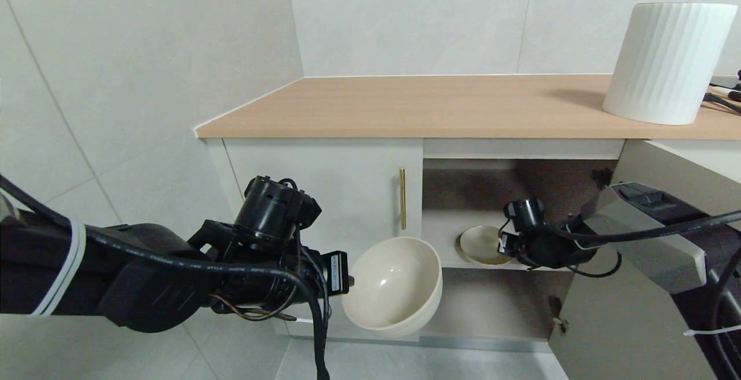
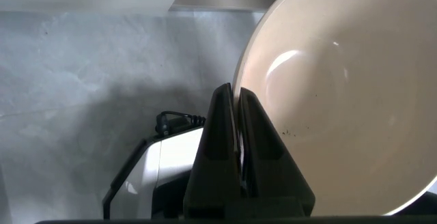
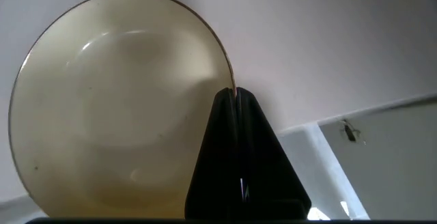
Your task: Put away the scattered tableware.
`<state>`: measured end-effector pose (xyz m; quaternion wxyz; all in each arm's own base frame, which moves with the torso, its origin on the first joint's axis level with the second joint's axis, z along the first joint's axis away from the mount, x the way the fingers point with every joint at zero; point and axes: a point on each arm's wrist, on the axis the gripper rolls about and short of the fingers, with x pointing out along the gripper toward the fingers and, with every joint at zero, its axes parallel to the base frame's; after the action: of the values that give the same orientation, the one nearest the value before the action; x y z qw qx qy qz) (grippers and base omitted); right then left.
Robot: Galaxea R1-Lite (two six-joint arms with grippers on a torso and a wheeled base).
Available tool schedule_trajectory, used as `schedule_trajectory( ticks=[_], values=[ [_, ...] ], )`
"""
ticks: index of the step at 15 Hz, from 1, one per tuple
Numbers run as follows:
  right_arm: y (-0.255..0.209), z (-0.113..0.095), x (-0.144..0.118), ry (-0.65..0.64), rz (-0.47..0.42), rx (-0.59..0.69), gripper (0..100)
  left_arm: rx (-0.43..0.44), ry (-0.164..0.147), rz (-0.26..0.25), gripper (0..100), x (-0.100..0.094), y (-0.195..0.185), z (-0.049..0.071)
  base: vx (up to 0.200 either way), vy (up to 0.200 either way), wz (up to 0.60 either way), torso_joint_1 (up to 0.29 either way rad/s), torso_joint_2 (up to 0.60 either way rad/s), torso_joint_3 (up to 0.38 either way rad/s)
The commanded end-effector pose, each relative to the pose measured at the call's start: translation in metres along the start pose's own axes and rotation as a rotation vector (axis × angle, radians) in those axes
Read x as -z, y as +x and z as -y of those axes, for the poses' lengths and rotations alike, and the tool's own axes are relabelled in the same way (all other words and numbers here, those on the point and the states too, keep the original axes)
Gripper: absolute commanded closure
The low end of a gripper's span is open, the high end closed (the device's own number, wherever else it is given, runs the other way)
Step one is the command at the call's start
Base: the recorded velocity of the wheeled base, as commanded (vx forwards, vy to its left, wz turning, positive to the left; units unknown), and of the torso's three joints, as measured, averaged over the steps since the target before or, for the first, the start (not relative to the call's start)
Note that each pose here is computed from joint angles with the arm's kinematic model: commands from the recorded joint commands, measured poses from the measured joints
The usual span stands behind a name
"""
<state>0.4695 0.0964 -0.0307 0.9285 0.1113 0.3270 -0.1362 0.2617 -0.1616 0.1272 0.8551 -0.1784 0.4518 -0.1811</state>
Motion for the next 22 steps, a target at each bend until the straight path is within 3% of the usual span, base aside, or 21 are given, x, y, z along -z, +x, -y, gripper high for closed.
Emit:
schedule_trajectory(
  ticks=[1, 9, 19, 20, 22],
  values=[
    [0.009, 0.001, -0.001, 0.012, 0.011, 0.003, 100, 0.000, 0.001, -0.005, 100, 0.001, 0.001, 0.000, 0.000, 0.000, 0.00, 0.000, 0.00, 0.000],
    [0.019, -0.002, -0.019, 0.114, -0.001, 0.024, 100, -0.001, -0.001, -0.002, 100, 0.000, 0.001, 0.000, 0.000, 0.000, 0.00, 0.000, 0.00, 0.000],
    [0.025, -0.002, -0.019, 0.114, 0.014, 0.062, 100, -0.004, 0.000, 0.004, 100, 0.000, 0.000, 0.001, 0.000, 0.000, 0.00, 0.000, 0.00, 0.000],
    [0.024, -0.002, -0.019, 0.116, 0.015, 0.061, 0, -0.002, 0.000, 0.004, 100, 0.000, 0.000, 0.001, 0.000, 0.000, 0.00, 0.000, 0.00, 0.000],
    [0.023, -0.002, -0.020, 0.117, 0.019, 0.061, 0, -0.003, 0.000, 0.005, 100, 0.000, 0.000, 0.001, 0.000, 0.000, 0.00, 0.000, 0.00, 0.000]
  ],
)
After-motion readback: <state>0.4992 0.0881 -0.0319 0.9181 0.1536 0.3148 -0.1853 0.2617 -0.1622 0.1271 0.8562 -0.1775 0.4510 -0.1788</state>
